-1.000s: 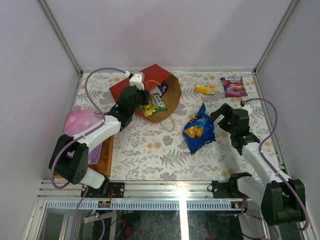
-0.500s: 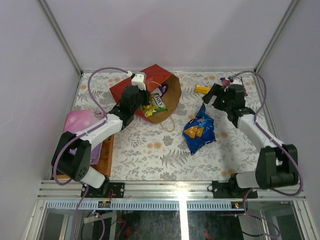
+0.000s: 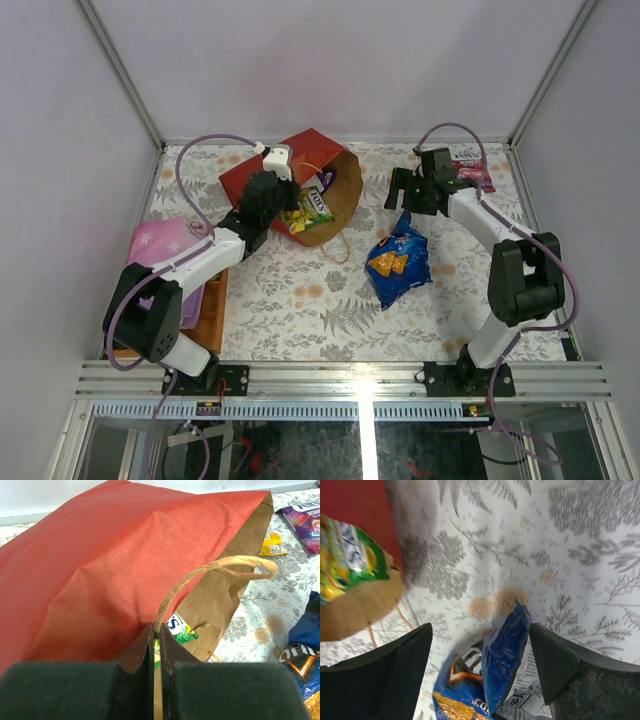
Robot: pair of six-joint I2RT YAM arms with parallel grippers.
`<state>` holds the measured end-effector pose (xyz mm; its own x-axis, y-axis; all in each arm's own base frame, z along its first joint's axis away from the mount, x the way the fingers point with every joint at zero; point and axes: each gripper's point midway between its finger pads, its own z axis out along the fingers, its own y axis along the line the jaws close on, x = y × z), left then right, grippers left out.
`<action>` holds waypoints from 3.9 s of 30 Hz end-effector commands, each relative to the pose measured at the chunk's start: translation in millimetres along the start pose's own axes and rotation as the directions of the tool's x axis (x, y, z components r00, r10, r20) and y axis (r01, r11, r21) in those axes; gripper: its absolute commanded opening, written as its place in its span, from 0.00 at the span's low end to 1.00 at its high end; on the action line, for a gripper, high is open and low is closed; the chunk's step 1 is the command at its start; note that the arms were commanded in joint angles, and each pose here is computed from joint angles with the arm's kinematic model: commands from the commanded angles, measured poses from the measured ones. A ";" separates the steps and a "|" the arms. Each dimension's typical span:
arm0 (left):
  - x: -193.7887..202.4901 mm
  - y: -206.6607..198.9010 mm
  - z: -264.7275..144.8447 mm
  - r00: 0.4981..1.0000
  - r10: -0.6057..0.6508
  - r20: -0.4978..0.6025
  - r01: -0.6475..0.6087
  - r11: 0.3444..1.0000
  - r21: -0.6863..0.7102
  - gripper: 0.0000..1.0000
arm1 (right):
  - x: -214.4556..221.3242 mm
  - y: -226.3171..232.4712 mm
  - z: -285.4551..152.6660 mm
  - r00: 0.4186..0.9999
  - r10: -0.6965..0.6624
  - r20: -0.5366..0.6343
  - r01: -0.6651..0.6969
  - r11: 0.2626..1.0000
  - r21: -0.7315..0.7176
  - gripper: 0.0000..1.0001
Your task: Take the snacks out of the paper bag
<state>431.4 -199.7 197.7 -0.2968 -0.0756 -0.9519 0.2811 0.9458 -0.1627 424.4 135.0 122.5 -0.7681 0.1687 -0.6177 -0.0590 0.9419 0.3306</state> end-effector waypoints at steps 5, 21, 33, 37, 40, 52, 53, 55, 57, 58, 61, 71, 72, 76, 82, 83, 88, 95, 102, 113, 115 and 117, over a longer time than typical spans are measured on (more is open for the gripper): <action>-17.4 9.1 0.8 0.999 0.021 0.036 -0.019 0.999 -0.043 0.01 | 42.2 -14.8 12.7 0.978 -0.075 -0.194 0.093 0.992 0.087 0.79; -23.9 11.2 -6.2 0.998 0.027 0.050 -0.025 0.998 -0.053 0.01 | 0.6 117.7 -57.3 0.977 -0.145 0.158 0.202 0.866 -0.457 0.00; -23.7 9.7 -6.6 0.998 0.026 0.050 -0.024 0.999 -0.044 0.01 | 30.0 19.7 -26.9 0.983 0.089 0.160 -0.035 0.949 -0.313 0.67; -24.0 12.0 -7.9 0.998 0.031 0.052 -0.028 0.998 -0.054 0.01 | 22.9 0.8 -26.2 0.974 0.139 0.180 -0.095 0.968 -0.234 0.92; -22.7 10.7 -6.8 0.998 0.031 0.050 -0.028 0.998 -0.049 0.01 | 8.4 -7.2 -39.0 0.975 0.106 0.197 -0.077 0.986 -0.150 1.00; -20.5 8.0 -4.8 0.999 0.027 0.037 -0.025 0.999 -0.034 0.01 | 39.1 -9.5 -67.3 0.976 0.076 0.203 -0.060 0.995 -0.083 0.97; -20.8 8.0 -4.9 0.999 0.028 0.038 -0.027 0.999 -0.034 0.01 | 46.9 -11.4 -68.5 0.977 0.089 0.196 -0.074 0.994 -0.081 0.96; -20.8 7.8 -5.1 0.999 0.028 0.038 -0.027 0.999 -0.034 0.01 | 64.8 -19.8 -71.5 0.978 0.120 0.169 -0.113 0.992 -0.053 0.94; -21.5 6.6 -4.9 0.999 0.026 0.039 -0.025 0.999 -0.028 0.01 | 86.4 -27.3 -73.1 0.980 0.153 0.130 -0.150 0.988 -0.026 0.90; -20.1 6.3 -4.4 0.999 0.025 0.035 -0.024 0.999 -0.026 0.01 | 97.8 -31.2 -73.7 0.979 0.172 0.106 -0.172 0.985 -0.012 0.88; -19.9 4.3 -3.3 0.999 0.023 0.030 -0.022 1.000 -0.016 0.01 | 129.4 -43.7 -72.6 0.973 0.225 0.055 -0.227 0.973 0.038 0.81; -20.0 2.3 -4.2 0.999 0.021 0.025 -0.021 1.000 -0.006 0.01 | 171.0 -11.7 -57.9 0.953 0.297 -0.055 -0.301 0.949 -0.090 0.03; -19.7 2.5 -4.2 0.999 0.022 0.024 -0.021 1.000 -0.007 0.01 | 167.7 1.0 -59.1 0.960 0.276 -0.047 -0.280 0.953 -0.118 0.00; -19.9 3.0 -4.0 0.999 0.022 0.025 -0.022 1.000 -0.009 0.01 | 127.1 66.6 -75.3 0.985 0.168 0.050 -0.148 0.950 -0.275 0.00; -17.5 5.9 -4.0 0.999 0.032 0.013 -0.032 0.999 -0.024 0.01 | 95.1 48.5 -98.9 0.979 0.053 0.194 -0.023 0.987 -0.157 0.00; -17.5 7.8 -4.3 0.999 0.036 0.016 -0.035 0.999 -0.033 0.00 | 101.3 22.9 -100.1 0.978 0.084 0.191 -0.067 0.994 -0.091 0.00; -15.7 8.4 -0.9 0.999 0.035 0.019 -0.035 0.999 -0.036 0.01 | 155.7 -56.2 -96.4 0.924 0.344 0.170 -0.360 0.930 0.078 0.54; -11.8 6.8 2.8 0.999 0.036 -0.001 -0.036 0.999 -0.029 0.00 | 89.0 -63.2 -137.1 0.875 0.265 0.406 -0.343 0.930 0.132 0.99; -10.6 9.7 2.7 0.999 0.044 -0.008 -0.044 0.998 -0.043 0.00 | 34.1 -1.6 -154.4 0.860 -0.056 0.507 -0.049 0.980 0.192 1.00; -9.2 15.7 2.6 0.998 0.059 -0.014 -0.060 0.996 -0.073 0.00 | 99.3 65.3 -37.6 0.857 -0.510 -0.075 0.515 0.853 0.087 0.76; -9.3 15.9 2.4 0.998 0.061 -0.014 -0.062 0.995 -0.074 0.00 | 106.7 64.5 -30.6 0.840 -0.531 -0.114 0.540 0.838 0.074 0.67; -8.4 15.8 2.8 0.998 0.061 -0.015 -0.062 0.996 -0.072 0.00 | 113.8 62.9 -24.9 0.820 -0.552 -0.154 0.566 0.821 0.071 0.58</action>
<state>432.4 -194.1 197.9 -0.3095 -0.0284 -0.9505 0.2682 0.9564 -0.1159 312.9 194.9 76.2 -0.7341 -0.3452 -0.5847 -0.3513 0.9300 -0.1080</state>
